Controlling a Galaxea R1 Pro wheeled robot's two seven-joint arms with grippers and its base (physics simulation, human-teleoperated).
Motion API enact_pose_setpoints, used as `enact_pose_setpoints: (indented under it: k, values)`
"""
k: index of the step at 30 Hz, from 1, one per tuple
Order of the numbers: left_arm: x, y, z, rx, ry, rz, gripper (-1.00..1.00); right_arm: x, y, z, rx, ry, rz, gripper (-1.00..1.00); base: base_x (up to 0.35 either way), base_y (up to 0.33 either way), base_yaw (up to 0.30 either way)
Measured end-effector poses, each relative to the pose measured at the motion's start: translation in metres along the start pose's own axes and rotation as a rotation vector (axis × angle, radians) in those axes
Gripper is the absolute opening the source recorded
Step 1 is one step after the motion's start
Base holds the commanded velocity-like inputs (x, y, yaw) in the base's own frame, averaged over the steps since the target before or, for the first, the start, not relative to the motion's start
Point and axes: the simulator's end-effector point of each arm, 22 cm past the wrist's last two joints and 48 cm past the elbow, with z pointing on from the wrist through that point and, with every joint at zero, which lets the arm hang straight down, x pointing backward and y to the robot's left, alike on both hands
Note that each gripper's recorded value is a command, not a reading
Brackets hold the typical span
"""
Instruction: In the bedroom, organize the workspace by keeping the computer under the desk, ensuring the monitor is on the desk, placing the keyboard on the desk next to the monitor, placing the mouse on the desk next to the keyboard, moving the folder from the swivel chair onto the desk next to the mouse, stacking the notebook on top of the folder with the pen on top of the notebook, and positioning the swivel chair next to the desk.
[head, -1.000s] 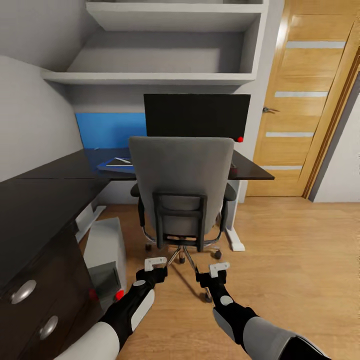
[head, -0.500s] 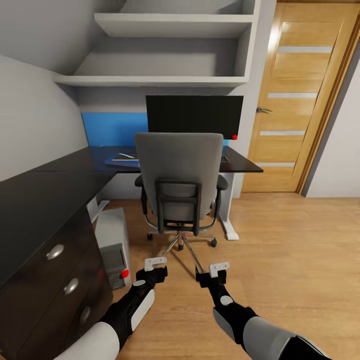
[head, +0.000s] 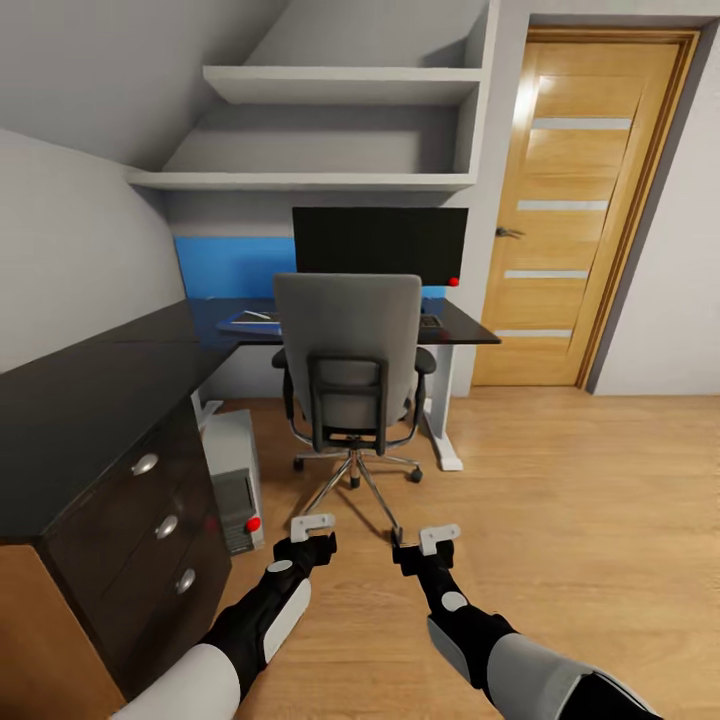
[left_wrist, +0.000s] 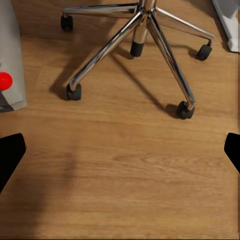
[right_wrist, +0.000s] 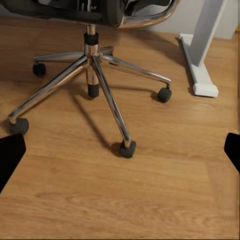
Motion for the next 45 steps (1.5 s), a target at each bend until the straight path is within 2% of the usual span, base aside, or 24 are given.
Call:
enact_pose_setpoints:
  k: [21, 36, 40, 42, 43, 45]
  values:
    - [-0.045, -0.005, -0.016, -0.001, 0.001, -0.001, 1.0, -0.046, -0.007, -0.004, 0.005, 0.003, -0.001, 1.0, -0.329, 0.0, 0.0]
    - [-0.081, -0.007, -0.028, -0.008, -0.009, -0.005, 1.0, -0.078, -0.014, -0.009, 0.011, 0.007, -0.002, 1.0, -0.045, 0.0, 0.0]
    - [-0.087, -0.004, -0.031, -0.016, -0.003, -0.003, 1.0, -0.083, -0.03, -0.01, 0.03, 0.013, -0.005, 1.0, -0.001, 0.0, 0.0]
    - [-0.089, 0.003, -0.031, -0.026, 0.001, 0.001, 1.0, -0.082, -0.043, -0.011, 0.051, 0.023, -0.004, 1.0, 0.0, 0.0, 0.0]
    - [-0.086, 0.014, -0.031, -0.043, 0.011, 0.008, 1.0, -0.073, -0.062, -0.014, 0.082, 0.042, -0.001, 1.0, 0.0, 0.0, 0.0]
    - [-0.084, 0.022, -0.031, -0.056, 0.023, 0.013, 1.0, -0.069, -0.074, -0.018, 0.103, 0.048, -0.005, 1.0, 0.0, 0.0, 0.0]
